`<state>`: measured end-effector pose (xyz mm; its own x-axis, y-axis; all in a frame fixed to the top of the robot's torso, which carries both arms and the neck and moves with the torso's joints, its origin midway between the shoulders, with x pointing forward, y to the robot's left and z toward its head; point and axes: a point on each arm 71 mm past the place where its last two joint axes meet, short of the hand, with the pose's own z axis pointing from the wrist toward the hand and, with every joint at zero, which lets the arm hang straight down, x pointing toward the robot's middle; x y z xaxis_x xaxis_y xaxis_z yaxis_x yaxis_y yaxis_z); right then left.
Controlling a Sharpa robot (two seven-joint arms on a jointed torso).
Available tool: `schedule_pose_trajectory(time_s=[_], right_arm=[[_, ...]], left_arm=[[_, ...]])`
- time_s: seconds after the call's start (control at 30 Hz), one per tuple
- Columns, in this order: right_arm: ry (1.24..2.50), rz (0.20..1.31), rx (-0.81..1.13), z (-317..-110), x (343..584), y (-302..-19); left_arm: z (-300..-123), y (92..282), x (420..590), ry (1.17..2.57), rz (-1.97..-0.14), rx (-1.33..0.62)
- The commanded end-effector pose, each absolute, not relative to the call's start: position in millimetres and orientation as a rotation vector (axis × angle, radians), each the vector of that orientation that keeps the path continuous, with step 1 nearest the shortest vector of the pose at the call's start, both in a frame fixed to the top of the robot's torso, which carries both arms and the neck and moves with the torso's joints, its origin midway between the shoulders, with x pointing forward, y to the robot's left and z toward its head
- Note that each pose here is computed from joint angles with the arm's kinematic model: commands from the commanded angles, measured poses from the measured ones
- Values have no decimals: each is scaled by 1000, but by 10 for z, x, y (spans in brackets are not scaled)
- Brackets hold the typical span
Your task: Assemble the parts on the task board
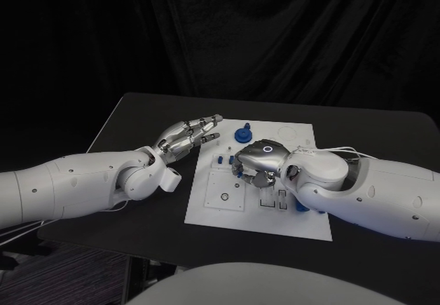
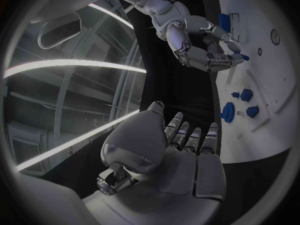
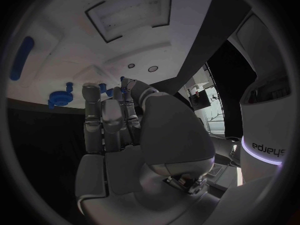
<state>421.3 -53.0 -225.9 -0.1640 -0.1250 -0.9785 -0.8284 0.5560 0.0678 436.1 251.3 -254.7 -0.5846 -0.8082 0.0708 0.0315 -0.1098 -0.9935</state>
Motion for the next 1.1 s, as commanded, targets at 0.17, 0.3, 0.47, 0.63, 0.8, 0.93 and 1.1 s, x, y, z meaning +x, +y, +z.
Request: schedule_pose_trajectory(time_s=[0.17,0.3,0.47,0.63,0.8,0.93,1.1], right_arm=[[1649,743,-816,-2316,4196,-533],[1643,760,-817,-2330,4172,-525],[1647,769,-815,-2367,4149,-527],[1653,772,-813,-2395,4138,-532],[1657,774,-815,-2409,4129,-525],[1660,777,-817,-2420,4118,-510],[1662,781,-817,-2436,4110,-495]], left_arm=[[-2534,2495,4356,1523,-1803,-854],[-2539,2493,4356,1527,-1803,-856],[-2547,2486,4364,1530,-1801,-856],[-2552,2481,4368,1533,-1801,-857],[-2557,2480,4371,1540,-1800,-859],[-2560,2478,4371,1544,-1800,-861],[-2569,2473,4374,1556,-1799,-865]])
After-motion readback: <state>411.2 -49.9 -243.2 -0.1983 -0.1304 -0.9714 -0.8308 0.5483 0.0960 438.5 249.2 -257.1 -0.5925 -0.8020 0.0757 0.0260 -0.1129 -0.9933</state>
